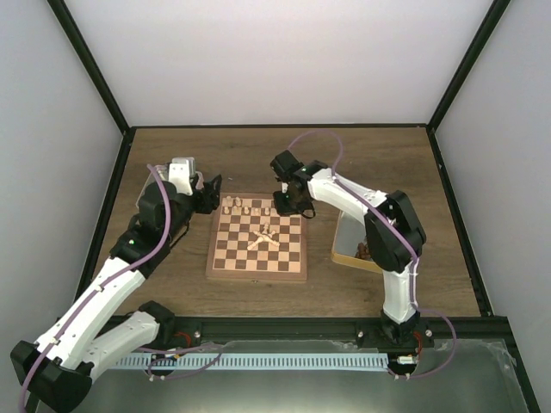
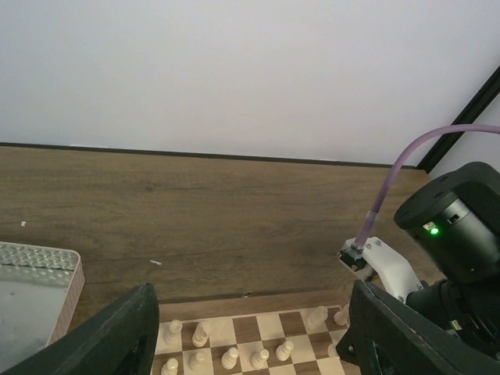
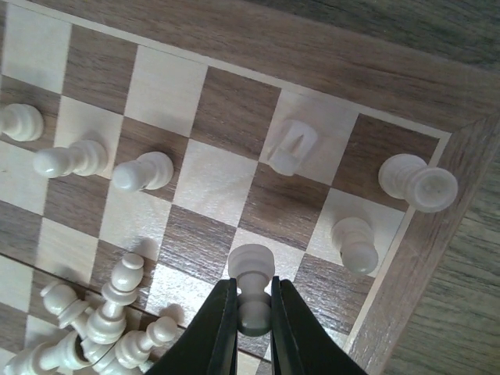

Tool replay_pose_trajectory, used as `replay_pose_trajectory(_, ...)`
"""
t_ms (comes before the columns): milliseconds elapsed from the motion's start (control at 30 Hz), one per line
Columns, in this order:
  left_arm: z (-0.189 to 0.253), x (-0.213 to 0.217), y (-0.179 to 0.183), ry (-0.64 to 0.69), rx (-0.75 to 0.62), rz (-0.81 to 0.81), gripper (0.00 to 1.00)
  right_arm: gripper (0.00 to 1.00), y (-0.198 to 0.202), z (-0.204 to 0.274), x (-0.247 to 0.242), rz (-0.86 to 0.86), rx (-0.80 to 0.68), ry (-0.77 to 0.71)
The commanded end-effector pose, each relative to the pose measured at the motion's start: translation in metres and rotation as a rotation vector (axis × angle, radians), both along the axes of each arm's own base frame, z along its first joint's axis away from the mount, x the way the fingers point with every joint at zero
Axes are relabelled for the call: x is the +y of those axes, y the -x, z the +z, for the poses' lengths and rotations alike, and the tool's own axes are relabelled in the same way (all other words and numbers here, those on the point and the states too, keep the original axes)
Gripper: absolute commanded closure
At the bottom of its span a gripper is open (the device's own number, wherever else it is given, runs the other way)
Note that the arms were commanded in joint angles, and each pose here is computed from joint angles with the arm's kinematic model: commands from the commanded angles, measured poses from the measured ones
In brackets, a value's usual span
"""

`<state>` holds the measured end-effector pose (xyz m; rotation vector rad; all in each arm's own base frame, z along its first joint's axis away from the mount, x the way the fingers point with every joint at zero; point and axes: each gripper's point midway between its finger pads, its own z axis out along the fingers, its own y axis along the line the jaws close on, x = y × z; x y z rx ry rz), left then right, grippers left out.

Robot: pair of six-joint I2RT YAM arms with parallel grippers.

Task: Set up the chess pieces on the board
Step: Place the chess piece on the chessboard.

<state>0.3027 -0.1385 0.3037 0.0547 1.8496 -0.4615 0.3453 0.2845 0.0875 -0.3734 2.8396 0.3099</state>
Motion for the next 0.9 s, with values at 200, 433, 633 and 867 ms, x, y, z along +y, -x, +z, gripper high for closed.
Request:
replay_pose_trajectory(200,-0.003,-0.001,0.002,-0.009,0.003,-0.015,0.31,0.93,-0.014,-0.001,-0.001,0.016,-0.022,0.061)
replay_pose_trajectory(433,-0.002,0.0,0.003,-0.004,-0.002,-0.012,0.31,0.93,-0.018,-0.007,0.002,0.022,-0.019,0.065)
replay_pose_trajectory(633,-0.002,-0.001,0.003,-0.004,-0.002,-0.013,0.31,0.91,-0.02,-0.009,0.002,0.022,-0.019,0.073)
replay_pose_trajectory(867,-0.003,-0.001,0.003,-0.003,0.001,-0.016,0.31,0.84,-0.023,-0.008,0.003,0.021,-0.024,0.078)
